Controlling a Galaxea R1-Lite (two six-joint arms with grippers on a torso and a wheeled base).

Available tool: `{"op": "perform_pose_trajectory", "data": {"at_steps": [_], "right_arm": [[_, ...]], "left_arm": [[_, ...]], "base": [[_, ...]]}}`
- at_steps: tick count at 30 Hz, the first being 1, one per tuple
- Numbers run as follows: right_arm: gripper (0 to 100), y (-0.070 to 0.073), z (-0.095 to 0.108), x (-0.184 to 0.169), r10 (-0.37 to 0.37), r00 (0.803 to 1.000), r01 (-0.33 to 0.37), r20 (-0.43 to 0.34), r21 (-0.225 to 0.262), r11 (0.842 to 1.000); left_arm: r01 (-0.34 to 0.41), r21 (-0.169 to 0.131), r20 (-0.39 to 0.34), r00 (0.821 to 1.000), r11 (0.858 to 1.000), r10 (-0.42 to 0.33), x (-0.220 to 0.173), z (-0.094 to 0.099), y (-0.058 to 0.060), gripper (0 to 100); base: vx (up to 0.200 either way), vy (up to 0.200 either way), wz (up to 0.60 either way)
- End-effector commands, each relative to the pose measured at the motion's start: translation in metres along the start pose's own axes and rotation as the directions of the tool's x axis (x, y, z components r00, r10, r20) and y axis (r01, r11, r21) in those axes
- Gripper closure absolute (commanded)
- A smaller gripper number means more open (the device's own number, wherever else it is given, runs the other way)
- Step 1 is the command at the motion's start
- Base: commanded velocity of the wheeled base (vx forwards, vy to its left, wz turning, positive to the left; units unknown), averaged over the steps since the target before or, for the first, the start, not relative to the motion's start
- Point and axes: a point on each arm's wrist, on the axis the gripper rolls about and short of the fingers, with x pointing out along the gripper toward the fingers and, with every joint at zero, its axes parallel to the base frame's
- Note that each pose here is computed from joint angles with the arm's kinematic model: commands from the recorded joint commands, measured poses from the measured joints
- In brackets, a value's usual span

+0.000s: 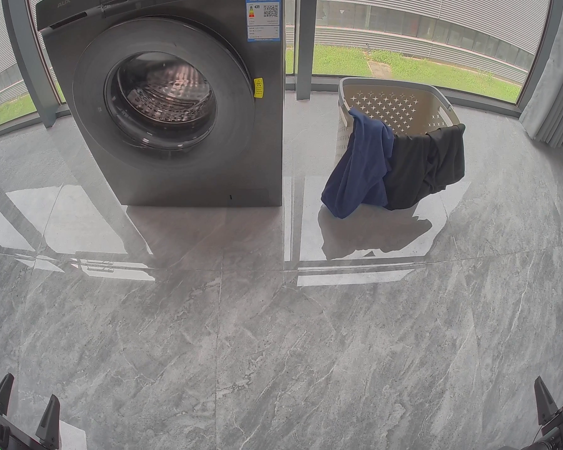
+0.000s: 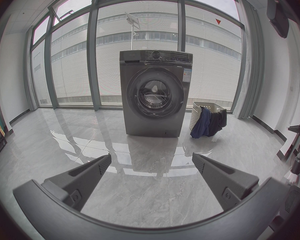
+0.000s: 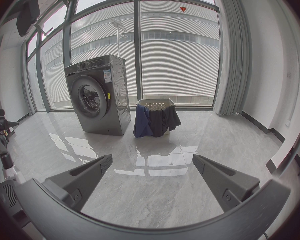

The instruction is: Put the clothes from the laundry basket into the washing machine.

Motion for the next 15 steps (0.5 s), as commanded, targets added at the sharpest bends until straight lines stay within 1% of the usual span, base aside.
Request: {"op": "perform_pose_trajectory", "data": {"at_steps": [1, 10, 15], "right_arm": [[0, 0.0, -0.0051, 0.0005, 0.0, 1.0, 0.0, -0.007, 0.0, 1.0], [0, 0.0, -0.0051, 0.0005, 0.0, 1.0, 0.0, -0.007, 0.0, 1.0], [0, 0.0, -0.0051, 0.0005, 0.0, 1.0, 0.0, -0.007, 0.0, 1.0]], "left_arm": [[-0.001, 0.0, 0.0, 1.0, 1.0, 0.001, -0.0001, -0.0049, 0.0002, 0], [-0.002, 0.0, 0.0, 1.0, 1.0, 0.002, -0.0001, -0.0049, 0.0002, 0], [-0.001, 0.0, 0.0, 1.0, 1.0, 0.001, -0.0001, -0.0049, 0.0002, 0]], "base": [[0.2, 0.0, 0.0], [0.2, 0.0, 0.0], [0.0, 0.0, 0.0]]}}
